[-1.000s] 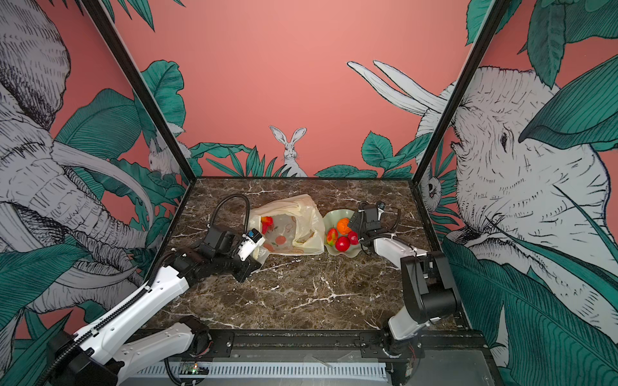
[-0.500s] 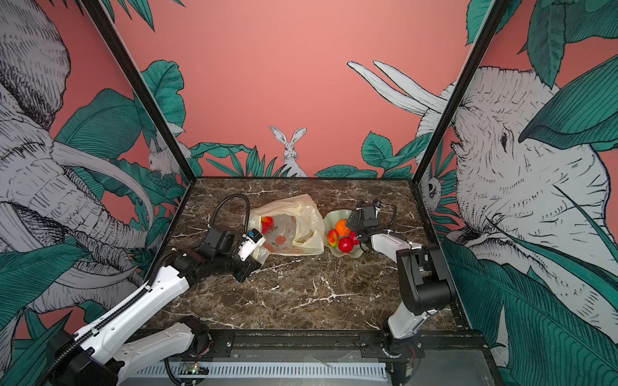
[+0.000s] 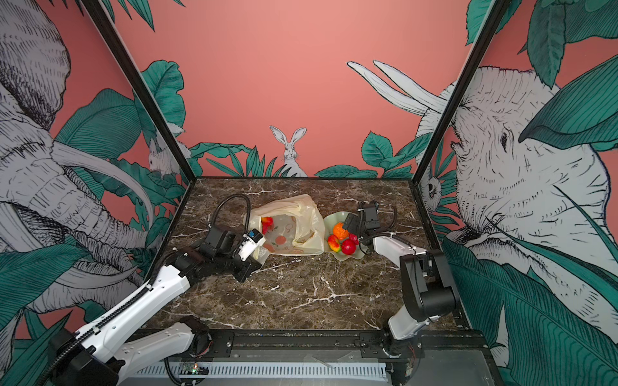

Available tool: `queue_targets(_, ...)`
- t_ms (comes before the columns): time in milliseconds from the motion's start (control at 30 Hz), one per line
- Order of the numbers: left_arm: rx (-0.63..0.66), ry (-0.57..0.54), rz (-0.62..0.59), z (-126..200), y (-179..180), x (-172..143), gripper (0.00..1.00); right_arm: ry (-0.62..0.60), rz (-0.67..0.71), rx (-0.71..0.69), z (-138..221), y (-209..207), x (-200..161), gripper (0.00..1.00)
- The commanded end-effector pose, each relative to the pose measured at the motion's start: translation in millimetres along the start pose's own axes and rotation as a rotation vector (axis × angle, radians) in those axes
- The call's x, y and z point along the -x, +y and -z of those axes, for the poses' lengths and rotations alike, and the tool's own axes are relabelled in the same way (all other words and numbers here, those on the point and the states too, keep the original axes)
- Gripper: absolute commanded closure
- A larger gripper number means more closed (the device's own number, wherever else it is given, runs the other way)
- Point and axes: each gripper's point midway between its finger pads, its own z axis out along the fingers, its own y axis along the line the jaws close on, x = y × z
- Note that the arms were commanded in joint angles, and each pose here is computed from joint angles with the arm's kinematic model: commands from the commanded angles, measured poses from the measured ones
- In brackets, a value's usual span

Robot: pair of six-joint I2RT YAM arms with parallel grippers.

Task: Take fruits out of the plastic bag
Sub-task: Place the fake fruit on the plate.

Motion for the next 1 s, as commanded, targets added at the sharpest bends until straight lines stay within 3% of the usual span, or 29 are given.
queue_targets(0,-0.012,-0.004,-0.01,0.2,-1.5,0.2,1.0,0.013,-0.015,0.055,8.0,9.9,0.6,0.04)
queue_targets(167,-0.013,-0.003,-0.009,0.0,-1.6,0.1,1.0,0.027,0.004,0.082,11.0,14.3,-1.7,0.04)
queue_targets(667,-0.013,-0.002,-0.008,-0.2,-1.4,0.1,1.0,-0.017,0.305,-0.139,-12.5,-10.0,22.9,0.05)
queue_targets(967,-0.014,0.005,-0.004,-2.0,-0.8,-0.4,1.0,-0.006,0.414,-0.165,-24.4,3.1,15.9,0.05)
